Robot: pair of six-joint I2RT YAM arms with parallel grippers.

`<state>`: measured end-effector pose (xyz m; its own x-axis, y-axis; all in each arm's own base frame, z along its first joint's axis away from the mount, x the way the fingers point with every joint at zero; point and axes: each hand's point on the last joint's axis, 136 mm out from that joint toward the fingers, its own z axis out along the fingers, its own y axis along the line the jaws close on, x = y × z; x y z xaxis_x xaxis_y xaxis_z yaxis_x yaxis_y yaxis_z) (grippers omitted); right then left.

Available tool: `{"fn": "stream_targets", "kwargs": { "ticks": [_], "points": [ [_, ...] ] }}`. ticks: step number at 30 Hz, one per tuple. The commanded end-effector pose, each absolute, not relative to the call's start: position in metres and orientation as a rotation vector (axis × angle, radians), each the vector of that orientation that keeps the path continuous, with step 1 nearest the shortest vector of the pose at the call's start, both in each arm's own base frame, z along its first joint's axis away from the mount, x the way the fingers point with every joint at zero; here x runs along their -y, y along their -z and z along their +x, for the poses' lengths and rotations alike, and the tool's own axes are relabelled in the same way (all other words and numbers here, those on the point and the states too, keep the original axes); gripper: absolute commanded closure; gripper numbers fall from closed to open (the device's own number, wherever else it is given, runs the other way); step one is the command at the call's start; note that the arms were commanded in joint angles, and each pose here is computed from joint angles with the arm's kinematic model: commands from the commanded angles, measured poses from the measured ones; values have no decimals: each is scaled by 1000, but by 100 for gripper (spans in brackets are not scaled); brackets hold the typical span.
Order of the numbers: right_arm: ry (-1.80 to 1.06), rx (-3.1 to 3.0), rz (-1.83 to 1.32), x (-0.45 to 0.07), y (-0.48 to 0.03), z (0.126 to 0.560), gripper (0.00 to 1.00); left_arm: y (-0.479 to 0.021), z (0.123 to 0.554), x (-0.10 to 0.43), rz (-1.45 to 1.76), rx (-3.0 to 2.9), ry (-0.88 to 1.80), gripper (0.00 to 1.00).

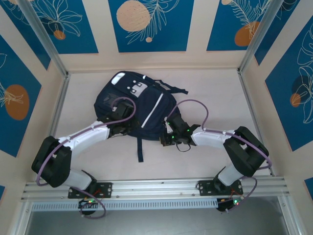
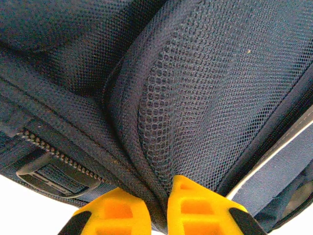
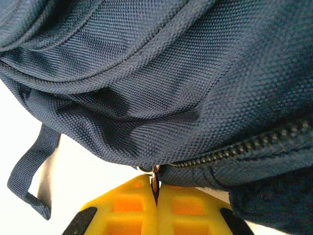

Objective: Pack the student bag
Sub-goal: Zip the student bag at the center of the table.

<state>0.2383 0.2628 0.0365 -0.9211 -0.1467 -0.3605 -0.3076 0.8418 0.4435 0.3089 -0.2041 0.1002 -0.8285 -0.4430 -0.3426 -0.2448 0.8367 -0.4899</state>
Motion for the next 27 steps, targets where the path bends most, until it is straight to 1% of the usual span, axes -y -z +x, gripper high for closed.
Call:
{"fn": "stream_targets", "kwargs": {
  "ticks": [1, 6, 9, 12, 16, 20, 21, 22, 23, 24, 27],
  "points": [
    [-532, -2870, -298, -221, -9, 214, 100, -111, 309, 180, -413, -2567, 450, 100],
    [-634, -2769, -559, -250, -27, 198, 100, -136, 310, 178, -246, -2573, 367, 100],
    [-715, -2689, -675, -268, -37, 189, 100, -150, 307, 169, -206, -2574, 297, 100],
    [-838, -2610, -756, -292, -50, 181, 100, -168, 307, 165, -154, -2541, 292, 100],
    [-936, -2549, -841, -325, -65, 175, 100, -189, 304, 163, -42, -2516, 265, 99],
    [-1077, -2587, -799, -360, -72, 174, 100, -194, 304, 148, 11, -2558, 203, 97],
    [-1121, -2597, -792, -370, -72, 173, 100, -196, 306, 141, -4, -2562, 183, 94],
    [-1150, -2609, -791, -379, -71, 172, 100, -197, 309, 133, -36, -2562, 172, 88],
    [-1175, -2620, -798, -389, -69, 170, 100, -197, 311, 124, -94, -2561, 178, 80],
    [-1186, -2631, -800, -399, -66, 171, 100, -195, 312, 117, -169, -2567, 212, 72],
    [-1175, -2694, -728, -416, -52, 180, 100, -188, 306, 115, -343, -2568, 362, 55]
  ]
}}
